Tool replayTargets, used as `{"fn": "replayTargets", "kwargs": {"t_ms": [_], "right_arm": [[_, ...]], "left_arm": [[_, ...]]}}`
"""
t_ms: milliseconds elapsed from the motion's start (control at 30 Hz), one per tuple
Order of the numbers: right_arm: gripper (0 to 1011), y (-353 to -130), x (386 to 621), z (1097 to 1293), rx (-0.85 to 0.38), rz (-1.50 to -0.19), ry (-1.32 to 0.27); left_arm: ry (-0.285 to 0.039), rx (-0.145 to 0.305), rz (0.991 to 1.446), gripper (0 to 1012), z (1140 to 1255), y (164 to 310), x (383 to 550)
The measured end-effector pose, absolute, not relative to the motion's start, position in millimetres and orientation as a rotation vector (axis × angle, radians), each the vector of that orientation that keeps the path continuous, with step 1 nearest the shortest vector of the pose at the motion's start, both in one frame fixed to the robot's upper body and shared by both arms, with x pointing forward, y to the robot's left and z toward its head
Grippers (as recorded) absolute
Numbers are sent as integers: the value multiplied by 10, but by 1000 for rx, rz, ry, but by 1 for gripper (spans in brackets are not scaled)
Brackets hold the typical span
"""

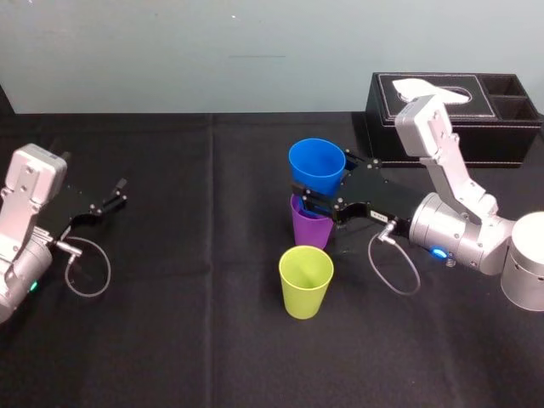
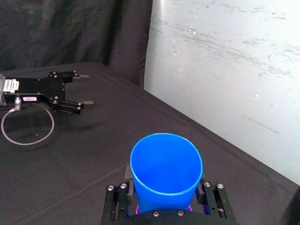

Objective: Stack the three plastic cups sequentially using one hand.

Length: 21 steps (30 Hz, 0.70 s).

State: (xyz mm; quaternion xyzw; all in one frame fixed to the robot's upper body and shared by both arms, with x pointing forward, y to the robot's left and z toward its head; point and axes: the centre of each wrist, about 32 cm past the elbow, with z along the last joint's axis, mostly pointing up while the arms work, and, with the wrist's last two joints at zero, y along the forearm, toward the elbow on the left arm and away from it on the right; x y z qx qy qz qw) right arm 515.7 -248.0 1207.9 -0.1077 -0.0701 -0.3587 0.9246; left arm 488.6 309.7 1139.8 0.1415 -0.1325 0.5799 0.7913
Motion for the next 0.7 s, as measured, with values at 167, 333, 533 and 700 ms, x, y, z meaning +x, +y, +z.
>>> {"fn": "replayTargets", "kwargs": {"t_ms": [167,333,533,700], "right_arm": [[723,-2477,5180,12053,-227,-735,-142],[723,-2474,5205,12019,-234,-736,-137],[723,-2481,5228,11978,-239,-737,-127],[723,-2490,5231,11953,-235,-734,-112]], "left_arm": [[-285,305,1248,1011,11398,3097,4886],[-285,304,1248,1011,11398,3097,4886],[-285,305,1248,1011,11398,3097,4886],[-285,305,1248,1011,11398,3097,4886]]}}
